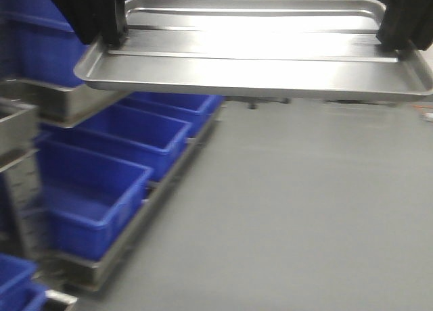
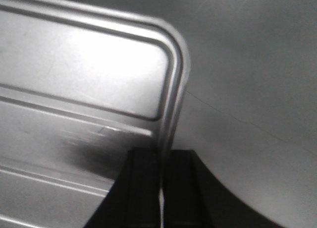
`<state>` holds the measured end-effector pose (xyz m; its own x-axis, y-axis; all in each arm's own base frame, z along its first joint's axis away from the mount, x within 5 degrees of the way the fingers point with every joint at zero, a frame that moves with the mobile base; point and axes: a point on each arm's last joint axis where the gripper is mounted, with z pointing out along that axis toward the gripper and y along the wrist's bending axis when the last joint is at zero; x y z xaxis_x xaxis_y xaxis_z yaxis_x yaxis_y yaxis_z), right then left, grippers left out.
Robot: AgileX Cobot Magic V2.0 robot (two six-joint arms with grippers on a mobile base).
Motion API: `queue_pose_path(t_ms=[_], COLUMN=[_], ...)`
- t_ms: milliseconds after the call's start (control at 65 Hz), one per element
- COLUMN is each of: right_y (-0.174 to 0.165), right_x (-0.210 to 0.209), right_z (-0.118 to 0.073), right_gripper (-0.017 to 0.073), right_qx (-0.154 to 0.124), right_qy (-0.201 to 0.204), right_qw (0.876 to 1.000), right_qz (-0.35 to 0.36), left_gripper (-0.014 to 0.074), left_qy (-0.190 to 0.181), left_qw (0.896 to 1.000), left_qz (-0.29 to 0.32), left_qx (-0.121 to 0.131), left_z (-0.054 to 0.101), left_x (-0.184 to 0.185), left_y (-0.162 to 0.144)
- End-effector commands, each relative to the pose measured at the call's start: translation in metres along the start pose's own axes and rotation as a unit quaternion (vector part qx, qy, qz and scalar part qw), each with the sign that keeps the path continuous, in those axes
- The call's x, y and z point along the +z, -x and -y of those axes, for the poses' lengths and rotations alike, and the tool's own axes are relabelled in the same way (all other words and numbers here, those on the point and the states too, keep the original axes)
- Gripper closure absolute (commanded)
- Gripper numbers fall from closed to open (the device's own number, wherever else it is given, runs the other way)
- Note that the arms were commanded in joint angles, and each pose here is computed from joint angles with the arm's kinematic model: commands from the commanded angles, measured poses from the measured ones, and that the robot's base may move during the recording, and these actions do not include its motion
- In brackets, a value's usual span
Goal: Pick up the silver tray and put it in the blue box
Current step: 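Drive the base away from the rack holding the tray in both grippers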
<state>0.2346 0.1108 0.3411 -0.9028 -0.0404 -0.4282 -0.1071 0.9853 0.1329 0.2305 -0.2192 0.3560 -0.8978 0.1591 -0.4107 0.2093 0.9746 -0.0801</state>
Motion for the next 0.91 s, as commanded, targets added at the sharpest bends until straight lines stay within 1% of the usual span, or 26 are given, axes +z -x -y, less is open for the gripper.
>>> queue_pose_path(t_ms=[0,892], right_y=[0.0061,0.0061], right_x=[-0.0203,-0.0203], right_z=[0.0015,0.0016], right_gripper=[0.0501,0.0501], right_qx=[-0.023,-0.023], right_qy=[-0.001,-0.002], right_qw=[0.999,0.999], right_qz=[0.049,0.048], left_gripper=[0.0699,0.0699], left_qy=[-0.003,-0.003], left_qw=[0.999,0.999], left_qz=[0.033,0.033], left_qx=[0.014,0.014], left_z=[-0.0035,-0.0035], left_x=[-0.0194,-0.0194], left_y=[0.002,0.002])
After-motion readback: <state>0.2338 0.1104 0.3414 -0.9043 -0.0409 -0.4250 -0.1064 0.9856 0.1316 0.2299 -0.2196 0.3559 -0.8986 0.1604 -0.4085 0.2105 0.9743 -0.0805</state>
